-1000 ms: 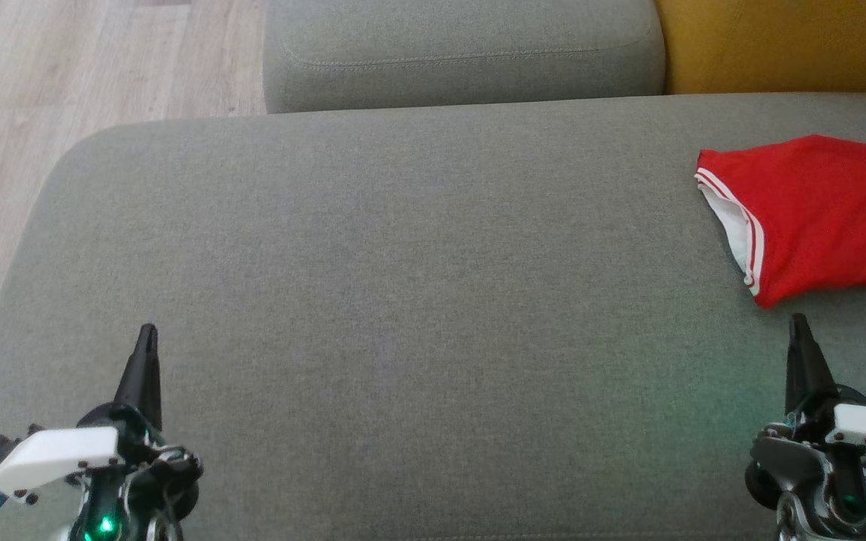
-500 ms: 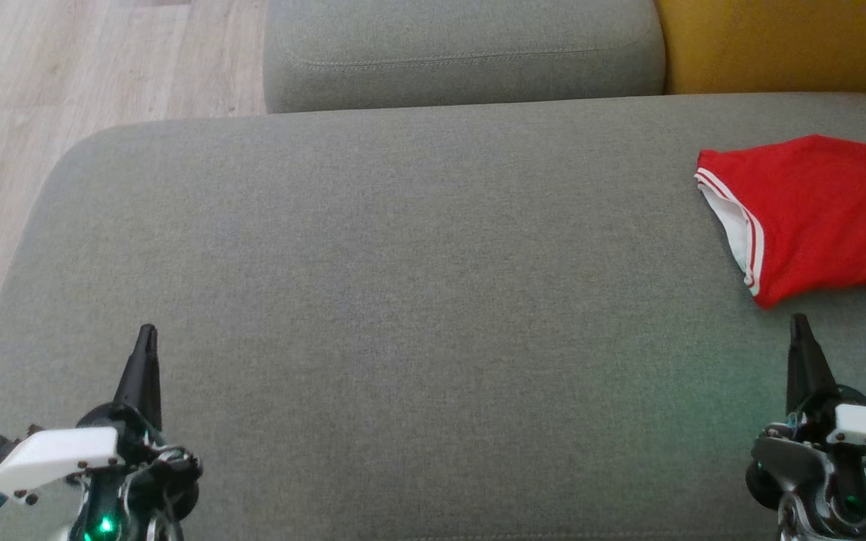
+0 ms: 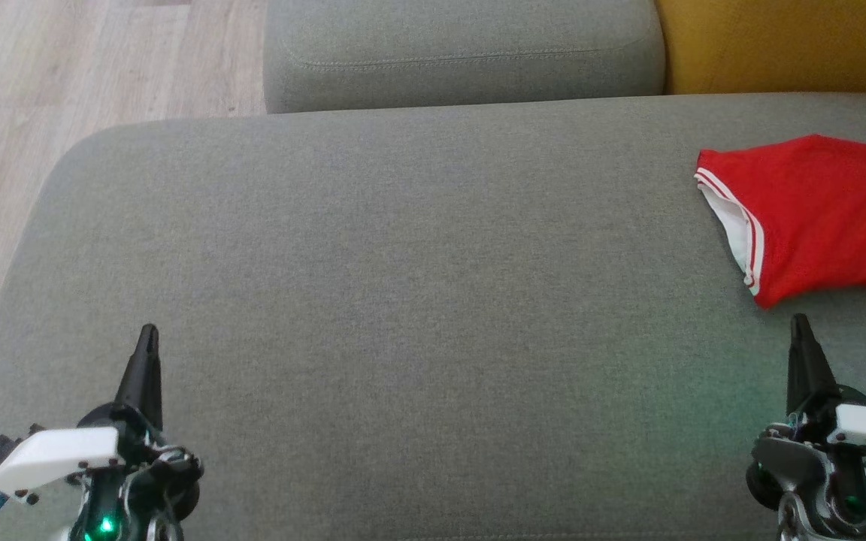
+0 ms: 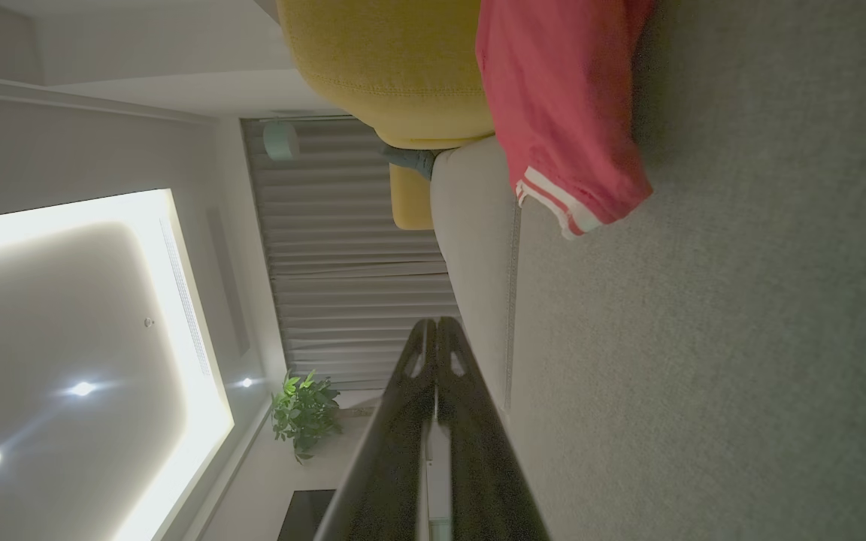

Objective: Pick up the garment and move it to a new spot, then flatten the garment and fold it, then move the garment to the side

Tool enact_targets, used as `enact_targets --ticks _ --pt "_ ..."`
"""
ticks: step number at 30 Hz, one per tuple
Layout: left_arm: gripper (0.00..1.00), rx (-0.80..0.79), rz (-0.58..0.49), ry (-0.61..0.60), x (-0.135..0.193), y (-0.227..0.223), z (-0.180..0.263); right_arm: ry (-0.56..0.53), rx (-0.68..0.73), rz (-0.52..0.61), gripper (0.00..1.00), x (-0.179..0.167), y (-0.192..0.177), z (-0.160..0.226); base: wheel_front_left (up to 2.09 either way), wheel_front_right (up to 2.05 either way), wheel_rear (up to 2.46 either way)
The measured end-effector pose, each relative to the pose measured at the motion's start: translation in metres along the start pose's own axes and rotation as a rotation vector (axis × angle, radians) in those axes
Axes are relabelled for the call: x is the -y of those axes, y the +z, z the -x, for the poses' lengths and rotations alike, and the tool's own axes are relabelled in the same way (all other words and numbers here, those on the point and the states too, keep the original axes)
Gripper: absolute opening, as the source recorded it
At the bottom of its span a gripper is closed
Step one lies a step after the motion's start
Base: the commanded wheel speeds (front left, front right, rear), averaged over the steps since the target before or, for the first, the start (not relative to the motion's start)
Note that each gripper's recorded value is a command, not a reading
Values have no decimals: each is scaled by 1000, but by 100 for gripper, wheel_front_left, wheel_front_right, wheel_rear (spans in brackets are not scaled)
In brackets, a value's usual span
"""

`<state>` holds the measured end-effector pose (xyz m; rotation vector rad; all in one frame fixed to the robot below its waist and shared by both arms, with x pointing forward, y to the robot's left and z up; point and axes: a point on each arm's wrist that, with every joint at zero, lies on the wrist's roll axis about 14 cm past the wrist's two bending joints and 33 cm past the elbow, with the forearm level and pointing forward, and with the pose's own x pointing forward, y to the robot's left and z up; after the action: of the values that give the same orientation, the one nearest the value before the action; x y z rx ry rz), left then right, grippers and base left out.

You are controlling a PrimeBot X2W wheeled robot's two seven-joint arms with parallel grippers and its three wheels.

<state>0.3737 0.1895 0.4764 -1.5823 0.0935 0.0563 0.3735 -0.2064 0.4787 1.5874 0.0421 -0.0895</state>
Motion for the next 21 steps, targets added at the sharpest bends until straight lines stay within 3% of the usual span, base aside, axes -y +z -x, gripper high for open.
enact_targets --ticks 21 --pt "0 2 1 0 0 0 0 0 4 0 0 0 1 0 0 0 0"
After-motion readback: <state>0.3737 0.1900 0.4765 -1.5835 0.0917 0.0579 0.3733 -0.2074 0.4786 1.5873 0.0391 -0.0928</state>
